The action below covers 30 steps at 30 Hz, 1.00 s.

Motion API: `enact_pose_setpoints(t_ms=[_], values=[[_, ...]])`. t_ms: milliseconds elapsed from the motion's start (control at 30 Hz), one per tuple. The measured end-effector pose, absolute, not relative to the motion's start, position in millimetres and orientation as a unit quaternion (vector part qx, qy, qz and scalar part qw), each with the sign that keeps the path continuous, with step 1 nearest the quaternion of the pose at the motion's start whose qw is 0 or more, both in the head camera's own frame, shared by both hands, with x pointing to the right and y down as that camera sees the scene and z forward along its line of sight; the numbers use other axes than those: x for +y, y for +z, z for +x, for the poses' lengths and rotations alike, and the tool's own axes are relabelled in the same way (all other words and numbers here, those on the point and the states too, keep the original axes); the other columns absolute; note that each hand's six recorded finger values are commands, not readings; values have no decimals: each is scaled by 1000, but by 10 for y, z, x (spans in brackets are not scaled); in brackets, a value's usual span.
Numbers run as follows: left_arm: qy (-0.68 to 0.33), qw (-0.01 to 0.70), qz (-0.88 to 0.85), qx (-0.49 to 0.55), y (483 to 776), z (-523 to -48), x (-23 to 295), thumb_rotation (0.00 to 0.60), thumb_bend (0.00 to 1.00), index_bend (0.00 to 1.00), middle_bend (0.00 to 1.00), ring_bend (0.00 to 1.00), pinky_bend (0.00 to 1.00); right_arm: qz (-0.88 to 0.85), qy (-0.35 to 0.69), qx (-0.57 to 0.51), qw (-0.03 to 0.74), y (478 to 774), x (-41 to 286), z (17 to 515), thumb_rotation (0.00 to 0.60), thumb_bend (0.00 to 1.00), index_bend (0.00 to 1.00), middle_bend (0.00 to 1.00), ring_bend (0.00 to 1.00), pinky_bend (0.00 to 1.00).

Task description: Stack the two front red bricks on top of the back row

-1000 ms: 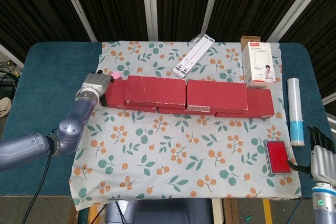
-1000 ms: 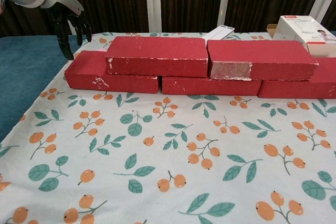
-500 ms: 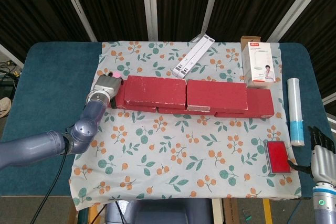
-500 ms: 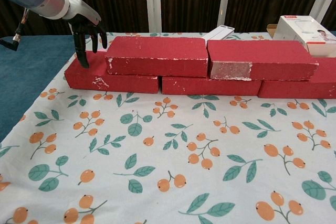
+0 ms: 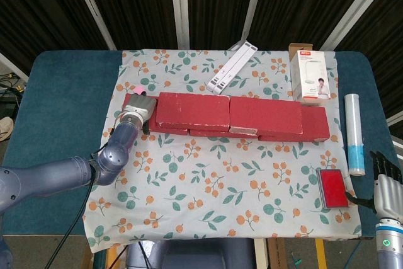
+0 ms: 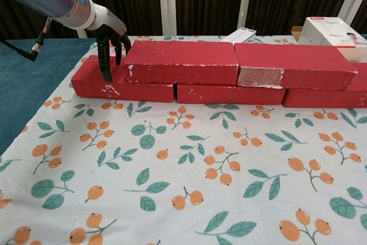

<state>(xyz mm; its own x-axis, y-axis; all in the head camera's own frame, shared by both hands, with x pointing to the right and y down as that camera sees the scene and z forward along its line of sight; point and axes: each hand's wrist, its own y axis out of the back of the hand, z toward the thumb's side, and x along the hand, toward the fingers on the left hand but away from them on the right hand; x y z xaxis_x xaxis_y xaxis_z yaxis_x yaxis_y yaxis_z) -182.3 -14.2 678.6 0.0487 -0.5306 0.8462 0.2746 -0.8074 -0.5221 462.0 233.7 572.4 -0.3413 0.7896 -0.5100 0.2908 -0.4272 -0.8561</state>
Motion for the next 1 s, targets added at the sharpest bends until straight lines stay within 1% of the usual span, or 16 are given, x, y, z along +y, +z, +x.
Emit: enact_pose_setpoints(t_ms=[200,533,633,700,867,1000], values=[[-687,297,-656,95,6755,-1860,-152,600,0,230,236,16,131,-542,649,-499,192,5726,2340,4615,600,32,0,0,0,0],[-705,293,-636,108,6622,-2188,-266,600,0,245,237,16,141,-545,648,-497,191,5739,2342,4597,600,32,0,0,0,0],[-705,287,-639,114,6537,-2317,-263,600,0,225,194,16,142,-545,648,-496,191,5742,2341,4597,600,33,0,0,0,0],[-701,282,-643,121,6488,-2396,-233,600,0,190,132,13,142,-546,649,-494,190,5748,2346,4594,600,33,0,0,0,0],[-687,280,-655,146,6353,-2689,-69,600,0,122,40,7,142,-549,649,-489,194,5752,2344,4567,600,32,0,0,0,0],[-673,287,-657,181,6239,-2965,103,600,0,82,2,5,142,-554,648,-484,200,5757,2343,4532,600,32,0,0,0,0]])
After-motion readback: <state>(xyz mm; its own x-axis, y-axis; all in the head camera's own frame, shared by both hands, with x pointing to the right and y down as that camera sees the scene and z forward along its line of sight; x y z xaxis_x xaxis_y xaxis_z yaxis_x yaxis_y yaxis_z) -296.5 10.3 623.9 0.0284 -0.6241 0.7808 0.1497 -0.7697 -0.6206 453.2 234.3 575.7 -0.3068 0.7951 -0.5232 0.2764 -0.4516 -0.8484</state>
